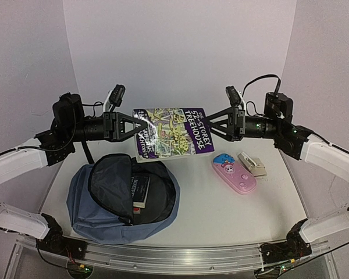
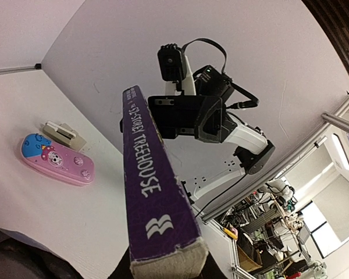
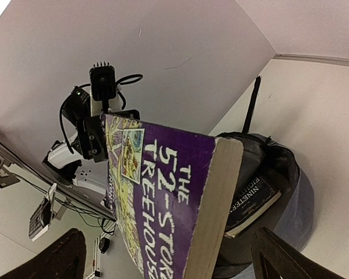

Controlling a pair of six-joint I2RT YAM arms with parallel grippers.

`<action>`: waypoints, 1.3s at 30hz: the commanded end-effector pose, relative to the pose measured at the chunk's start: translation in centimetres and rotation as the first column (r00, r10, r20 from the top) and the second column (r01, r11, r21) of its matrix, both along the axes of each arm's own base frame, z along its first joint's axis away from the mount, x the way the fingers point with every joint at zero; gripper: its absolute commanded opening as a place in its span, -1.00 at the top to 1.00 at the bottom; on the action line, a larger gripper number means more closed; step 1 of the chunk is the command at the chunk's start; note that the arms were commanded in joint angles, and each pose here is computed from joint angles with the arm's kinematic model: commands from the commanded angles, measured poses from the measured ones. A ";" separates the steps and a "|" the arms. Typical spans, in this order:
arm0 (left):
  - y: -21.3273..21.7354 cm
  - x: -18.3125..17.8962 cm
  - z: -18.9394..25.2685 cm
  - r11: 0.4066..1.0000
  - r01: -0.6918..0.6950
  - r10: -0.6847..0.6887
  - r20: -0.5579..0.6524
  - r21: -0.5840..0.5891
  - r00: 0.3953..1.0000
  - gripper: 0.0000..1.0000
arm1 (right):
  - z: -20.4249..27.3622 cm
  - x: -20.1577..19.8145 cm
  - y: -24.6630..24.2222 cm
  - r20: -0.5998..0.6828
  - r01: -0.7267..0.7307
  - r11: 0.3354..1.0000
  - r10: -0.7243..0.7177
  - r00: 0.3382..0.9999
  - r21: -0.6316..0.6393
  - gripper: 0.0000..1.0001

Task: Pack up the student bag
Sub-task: Pick up the book from the center of the board.

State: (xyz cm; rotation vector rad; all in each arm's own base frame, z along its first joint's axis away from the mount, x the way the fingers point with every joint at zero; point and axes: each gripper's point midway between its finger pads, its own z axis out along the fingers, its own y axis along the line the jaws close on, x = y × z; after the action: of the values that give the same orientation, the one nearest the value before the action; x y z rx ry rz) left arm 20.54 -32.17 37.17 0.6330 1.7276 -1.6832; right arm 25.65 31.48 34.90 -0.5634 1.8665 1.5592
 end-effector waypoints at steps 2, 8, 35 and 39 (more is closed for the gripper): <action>0.6 -1.8 5.4 0.987 0.080 -0.058 0.149 -0.143 0.987 1.00 | 1.3 -1.1 0.4 0.016 -0.071 0.995 0.070 0.997 0.063 -0.97; 0.2 -0.9 4.5 0.993 0.047 -0.035 0.116 -0.104 0.993 1.00 | 2.5 -2.5 0.9 0.025 -0.149 0.981 0.147 0.989 0.121 -0.85; -1.0 1.3 2.1 1.000 0.003 -0.002 0.045 -0.018 0.999 0.99 | 3.1 -3.4 3.0 0.040 -0.175 0.972 0.171 0.985 0.159 0.95; -0.7 2.3 0.9 0.998 -0.063 0.063 0.009 0.029 0.998 0.86 | 2.7 -2.2 3.0 0.027 -0.110 0.981 0.107 0.994 0.157 1.00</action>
State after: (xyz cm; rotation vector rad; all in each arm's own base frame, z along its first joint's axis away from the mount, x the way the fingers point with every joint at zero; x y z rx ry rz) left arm 20.69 -33.38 37.62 0.7214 1.7014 -1.7194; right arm 23.23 34.29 35.38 -0.6120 1.8311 1.7978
